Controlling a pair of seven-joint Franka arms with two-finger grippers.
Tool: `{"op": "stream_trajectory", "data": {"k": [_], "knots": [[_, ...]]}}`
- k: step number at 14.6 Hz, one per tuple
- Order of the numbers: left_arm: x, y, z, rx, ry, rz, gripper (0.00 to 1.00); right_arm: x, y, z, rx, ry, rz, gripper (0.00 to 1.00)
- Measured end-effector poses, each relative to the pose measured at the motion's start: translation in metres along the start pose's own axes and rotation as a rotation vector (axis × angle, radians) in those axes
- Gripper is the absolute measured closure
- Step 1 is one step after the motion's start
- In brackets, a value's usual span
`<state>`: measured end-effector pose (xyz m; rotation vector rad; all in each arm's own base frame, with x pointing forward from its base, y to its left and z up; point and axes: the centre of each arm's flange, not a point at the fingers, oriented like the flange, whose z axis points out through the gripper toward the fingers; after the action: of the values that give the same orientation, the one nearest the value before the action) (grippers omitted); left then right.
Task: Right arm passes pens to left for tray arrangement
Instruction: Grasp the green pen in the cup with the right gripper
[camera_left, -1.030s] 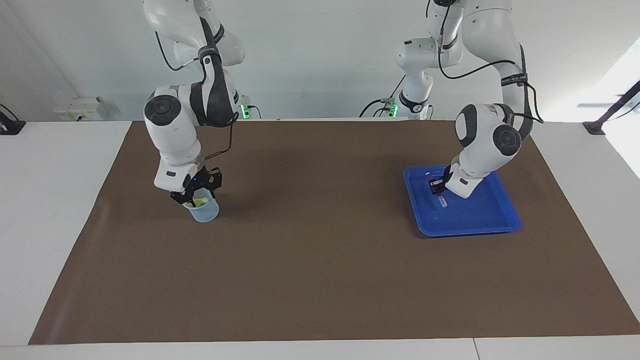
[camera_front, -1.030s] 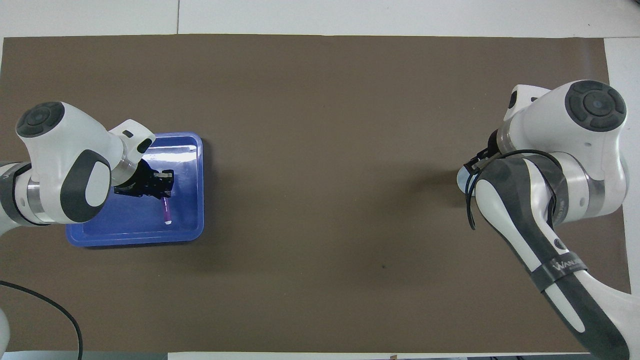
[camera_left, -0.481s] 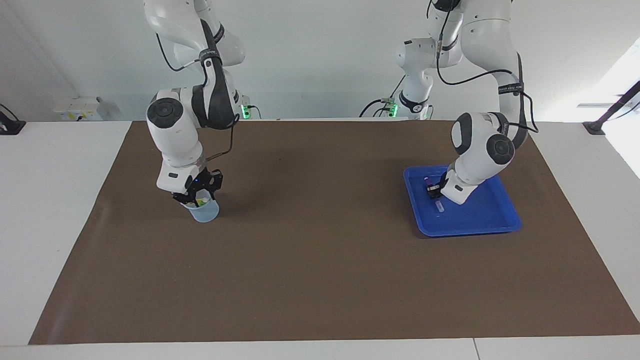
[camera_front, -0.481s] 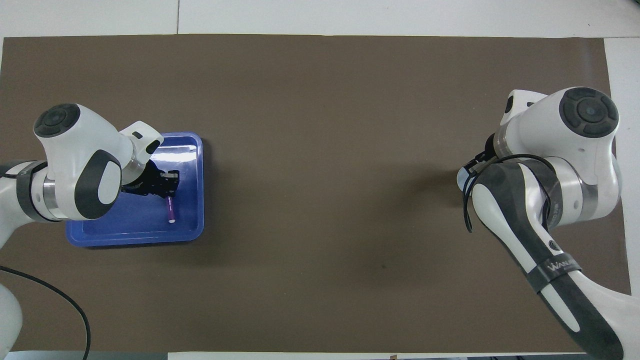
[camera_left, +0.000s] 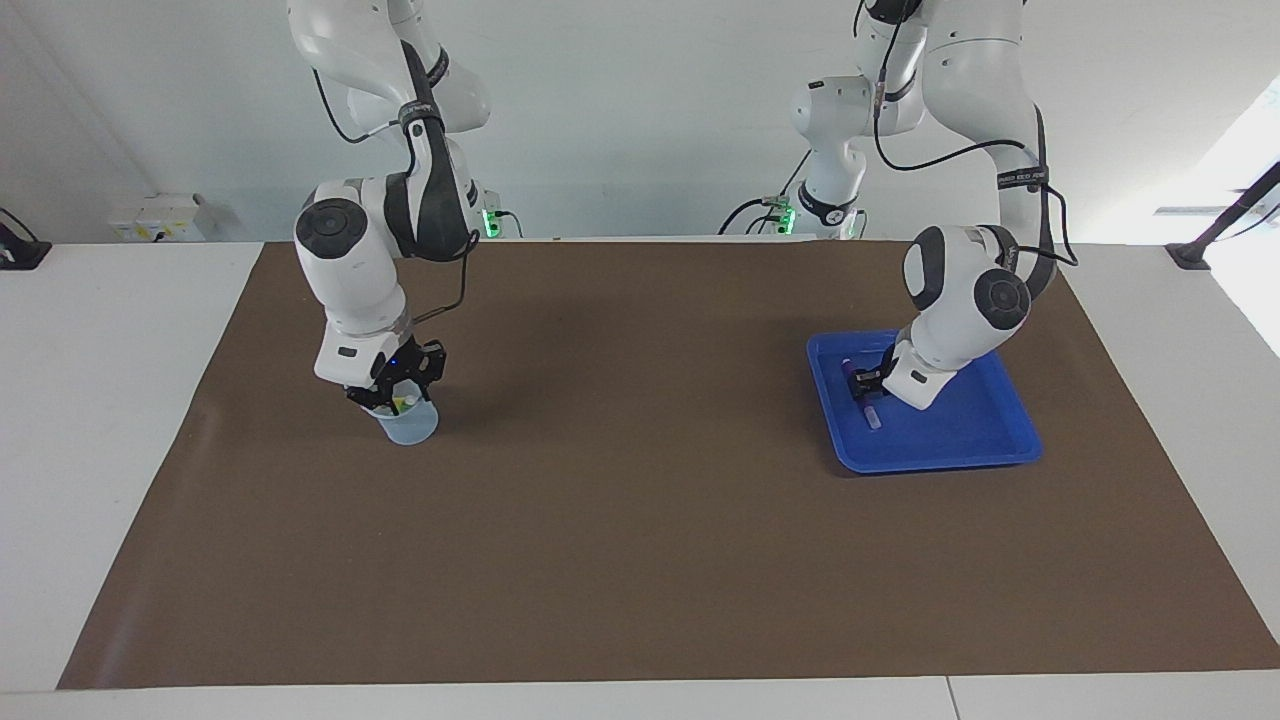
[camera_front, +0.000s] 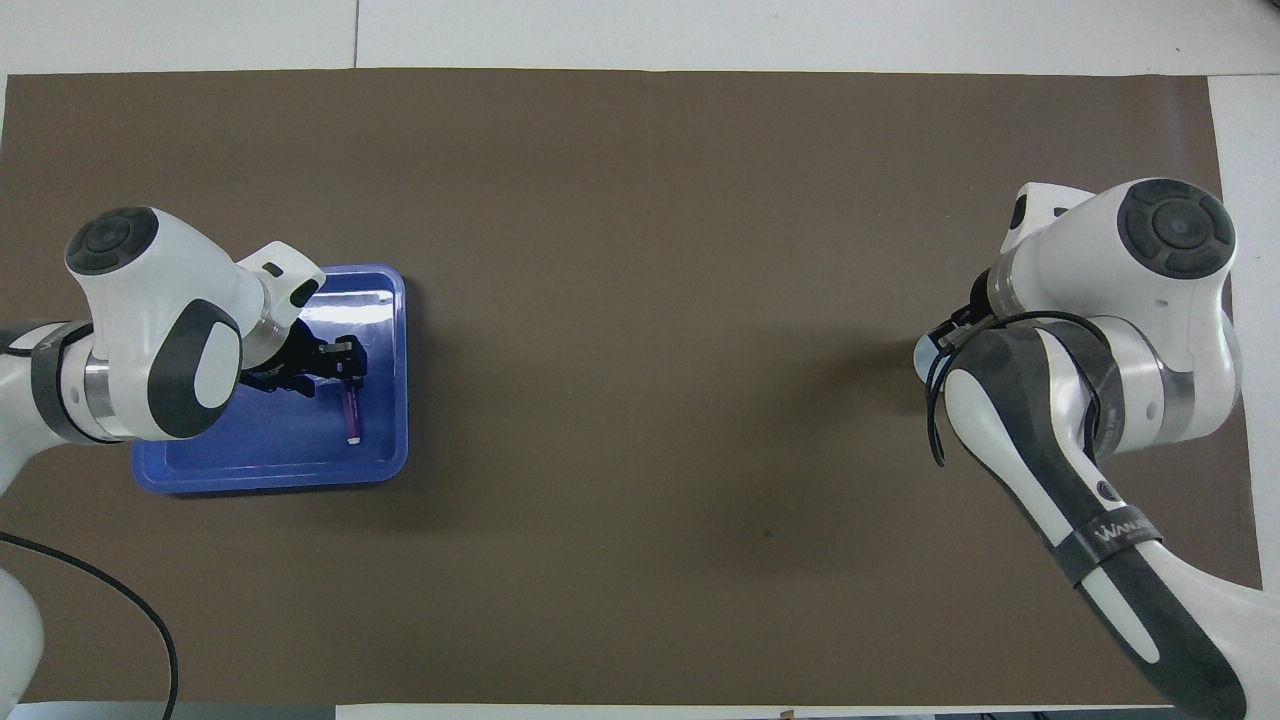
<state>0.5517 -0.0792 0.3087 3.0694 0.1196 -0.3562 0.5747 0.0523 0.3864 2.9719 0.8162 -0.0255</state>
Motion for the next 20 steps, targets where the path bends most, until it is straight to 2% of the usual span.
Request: {"op": "stream_trajectory", "data": {"k": [3, 5, 9, 12, 15, 16, 18, 20], "knots": [[0.000, -0.001, 0.000, 0.000, 0.001, -0.001, 0.01, -0.001, 0.002, 0.000, 0.000, 0.000, 0.004, 0.59], [0.000, -0.001, 0.000, 0.000, 0.001, -0.001, 0.00, -0.001, 0.002, 0.000, 0.000, 0.000, 0.004, 0.76], [0.004, -0.004, -0.011, -0.013, 0.003, -0.014, 0.00, -0.002, 0.004, 0.000, 0.001, -0.002, 0.007, 0.82], [0.009, -0.005, -0.048, -0.048, -0.029, -0.034, 0.00, -0.003, 0.012, -0.015, 0.006, -0.021, 0.020, 0.82], [0.008, 0.005, -0.092, -0.107, -0.065, -0.072, 0.00, 0.001, 0.026, -0.094, -0.029, -0.007, 0.023, 0.82], [0.007, 0.008, -0.104, -0.129, -0.070, -0.109, 0.00, -0.002, 0.029, -0.129, -0.048, 0.013, 0.021, 0.82], [-0.001, 0.018, -0.131, -0.216, -0.080, -0.237, 0.00, -0.017, 0.025, -0.208, -0.073, 0.073, 0.020, 0.82], [-0.016, 0.029, -0.160, -0.296, -0.092, -0.373, 0.00, -0.033, 0.004, -0.263, -0.012, 0.116, 0.020, 0.82]]}}
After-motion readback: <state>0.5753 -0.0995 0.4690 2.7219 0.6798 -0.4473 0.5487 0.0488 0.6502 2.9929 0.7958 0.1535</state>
